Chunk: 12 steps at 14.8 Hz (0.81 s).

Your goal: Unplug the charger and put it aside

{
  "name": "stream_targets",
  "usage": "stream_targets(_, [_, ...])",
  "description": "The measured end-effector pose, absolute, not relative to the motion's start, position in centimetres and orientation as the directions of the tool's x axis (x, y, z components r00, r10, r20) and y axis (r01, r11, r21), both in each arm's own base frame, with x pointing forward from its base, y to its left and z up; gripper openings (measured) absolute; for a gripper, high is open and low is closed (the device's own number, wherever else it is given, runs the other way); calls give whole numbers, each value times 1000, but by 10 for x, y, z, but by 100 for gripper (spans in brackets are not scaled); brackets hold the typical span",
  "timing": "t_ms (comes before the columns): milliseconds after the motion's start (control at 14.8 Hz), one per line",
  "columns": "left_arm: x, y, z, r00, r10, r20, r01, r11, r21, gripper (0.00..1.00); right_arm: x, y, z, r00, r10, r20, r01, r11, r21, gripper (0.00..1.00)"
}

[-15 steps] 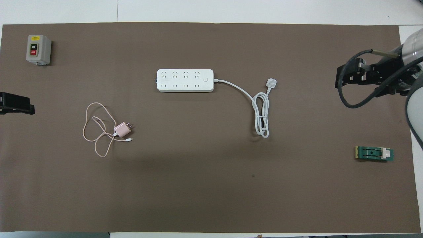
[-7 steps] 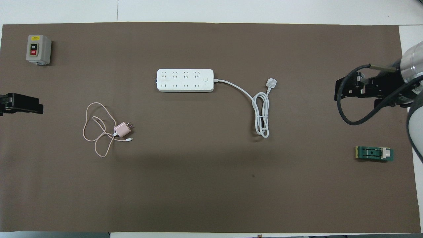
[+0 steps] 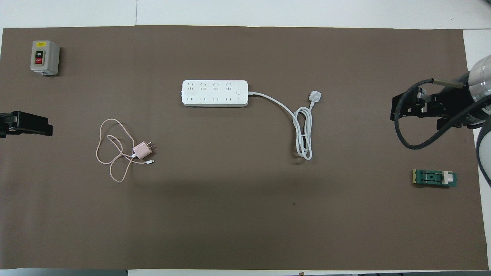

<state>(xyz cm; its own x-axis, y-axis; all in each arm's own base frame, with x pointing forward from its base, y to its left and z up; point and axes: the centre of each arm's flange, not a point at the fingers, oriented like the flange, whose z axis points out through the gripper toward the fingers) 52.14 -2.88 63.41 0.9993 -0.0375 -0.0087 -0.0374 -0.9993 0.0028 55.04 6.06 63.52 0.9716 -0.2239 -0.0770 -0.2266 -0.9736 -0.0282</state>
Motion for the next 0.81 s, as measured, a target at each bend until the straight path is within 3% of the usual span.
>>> stream_targets(404, [521, -29, 634, 999, -39, -13, -39, -999, 3, 100, 551, 61, 636, 974, -216, -71, -219, -975, -31, 100])
stream_targets(809, [519, -29, 635, 998, -50, -24, -50, -999, 3, 100, 555, 33, 637, 999, -17, -49, -19, -999, -43, 100])
